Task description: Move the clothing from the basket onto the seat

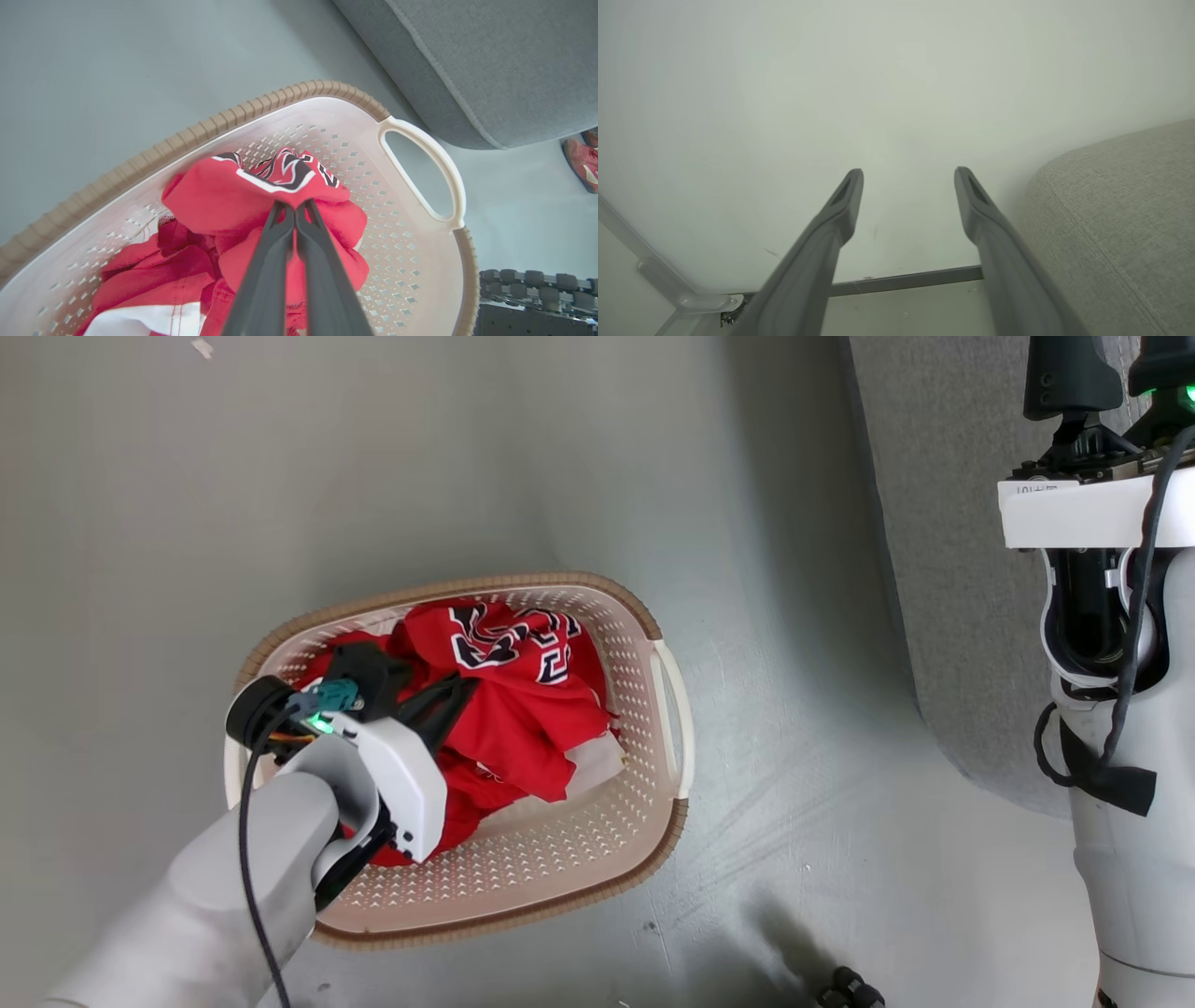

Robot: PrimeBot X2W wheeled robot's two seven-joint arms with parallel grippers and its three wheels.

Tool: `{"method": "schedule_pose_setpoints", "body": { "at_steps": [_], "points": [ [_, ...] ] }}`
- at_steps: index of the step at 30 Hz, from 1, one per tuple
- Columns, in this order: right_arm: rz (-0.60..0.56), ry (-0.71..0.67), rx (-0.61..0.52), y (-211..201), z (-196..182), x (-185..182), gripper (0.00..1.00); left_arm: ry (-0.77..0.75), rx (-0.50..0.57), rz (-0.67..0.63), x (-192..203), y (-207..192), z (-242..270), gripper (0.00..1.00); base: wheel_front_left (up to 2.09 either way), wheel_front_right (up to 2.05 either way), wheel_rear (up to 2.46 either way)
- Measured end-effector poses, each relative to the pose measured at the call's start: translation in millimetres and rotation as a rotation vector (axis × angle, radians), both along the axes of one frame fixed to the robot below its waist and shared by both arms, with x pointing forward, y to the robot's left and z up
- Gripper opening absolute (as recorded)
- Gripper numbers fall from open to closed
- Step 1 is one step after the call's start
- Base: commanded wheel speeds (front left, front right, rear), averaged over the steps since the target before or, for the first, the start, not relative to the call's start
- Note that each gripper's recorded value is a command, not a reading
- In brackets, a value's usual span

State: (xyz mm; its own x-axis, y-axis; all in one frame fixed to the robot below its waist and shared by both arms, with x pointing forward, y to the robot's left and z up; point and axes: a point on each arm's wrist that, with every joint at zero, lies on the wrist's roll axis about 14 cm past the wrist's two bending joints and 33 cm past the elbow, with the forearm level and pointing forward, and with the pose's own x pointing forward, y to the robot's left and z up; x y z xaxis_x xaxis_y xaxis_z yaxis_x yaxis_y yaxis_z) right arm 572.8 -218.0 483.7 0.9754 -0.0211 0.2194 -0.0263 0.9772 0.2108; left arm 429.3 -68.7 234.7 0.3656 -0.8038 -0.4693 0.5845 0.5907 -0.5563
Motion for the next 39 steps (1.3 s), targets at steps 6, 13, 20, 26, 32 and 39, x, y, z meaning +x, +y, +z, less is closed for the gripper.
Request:
{"method": "schedule_pose_setpoints", "body": {
  "at_steps": [6,13,20,26,32,39],
  "points": [
    [0.006,-0.022,-0.004,4.0,11.3,0.2,1.00,-0.034,-0.019,0.058,5.8,15.3,14.4,0.00,0.00,0.00,0.00],
    [0.010,-0.044,-0.022,8.7,25.7,-1.3,1.00,-0.065,-0.039,0.100,6.8,27.0,36.2,0.00,0.00,0.00,0.00],
    [0.005,-0.064,-0.024,9.8,39.5,-8.0,1.00,-0.094,-0.089,0.157,11.0,32.8,65.0,0.00,0.00,0.00,0.00],
    [-0.005,-0.066,-0.025,9.1,47.8,-18.7,1.00,-0.168,-0.152,0.225,29.4,40.9,106.3,0.00,0.00,0.00,0.00],
    [-0.008,-0.068,-0.033,10.7,56.3,-30.8,1.00,-0.234,-0.211,0.282,39.3,50.9,146.6,0.00,0.00,0.00,0.00],
    [-0.011,-0.078,-0.028,11.8,68.0,-45.2,1.00,-0.356,-0.276,0.393,64.2,76.3,202.8,0.00,0.00,0.00,0.00]
  ]
}}
